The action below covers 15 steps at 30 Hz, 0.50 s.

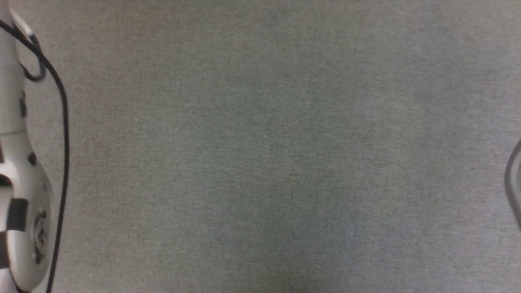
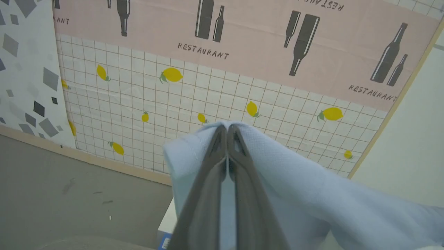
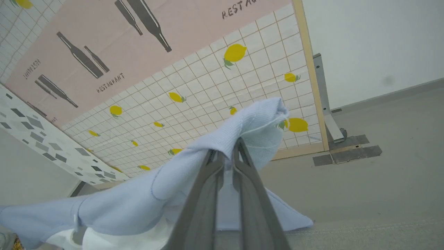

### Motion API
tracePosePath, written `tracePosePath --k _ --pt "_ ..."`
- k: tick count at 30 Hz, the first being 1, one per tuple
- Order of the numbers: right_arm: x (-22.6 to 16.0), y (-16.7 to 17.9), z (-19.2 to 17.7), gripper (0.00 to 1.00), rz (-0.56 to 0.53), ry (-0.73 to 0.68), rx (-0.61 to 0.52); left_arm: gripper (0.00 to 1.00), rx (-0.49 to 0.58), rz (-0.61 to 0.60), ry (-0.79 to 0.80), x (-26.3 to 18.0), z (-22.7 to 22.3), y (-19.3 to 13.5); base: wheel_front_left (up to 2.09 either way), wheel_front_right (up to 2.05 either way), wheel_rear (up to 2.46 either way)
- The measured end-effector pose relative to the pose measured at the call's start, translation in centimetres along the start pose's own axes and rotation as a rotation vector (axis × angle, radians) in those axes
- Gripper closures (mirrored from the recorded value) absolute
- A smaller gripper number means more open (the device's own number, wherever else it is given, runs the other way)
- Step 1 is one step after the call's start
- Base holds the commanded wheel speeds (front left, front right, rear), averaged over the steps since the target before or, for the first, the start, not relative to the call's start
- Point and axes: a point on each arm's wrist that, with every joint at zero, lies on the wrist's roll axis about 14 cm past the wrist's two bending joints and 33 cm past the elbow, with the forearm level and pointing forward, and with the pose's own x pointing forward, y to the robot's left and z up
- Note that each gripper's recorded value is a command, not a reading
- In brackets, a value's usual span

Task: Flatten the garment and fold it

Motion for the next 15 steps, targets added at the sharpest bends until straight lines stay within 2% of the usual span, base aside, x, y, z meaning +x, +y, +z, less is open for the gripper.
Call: tracePosePath --k 5,10,15 --pt "0.1 -1.9 -6.7 1.00 -0.020 0.124 0.056 1.00 -0.019 0.035 0.108 -2.2 -5.6 2.4 0.00 0.00 0.00" --pt "-2.1 -3.6 -8.4 1.00 -0.032 0.134 0.113 1.00 -0.059 0.020 0.146 -5.3 -7.9 2.8 0.00 0.00 0.00" --pt "-6.7 -6.4 -10.2 1.00 -0.071 0.142 0.190 1.00 -0.117 0.031 0.184 -10.8 -10.0 3.7 0.00 0.00 0.00"
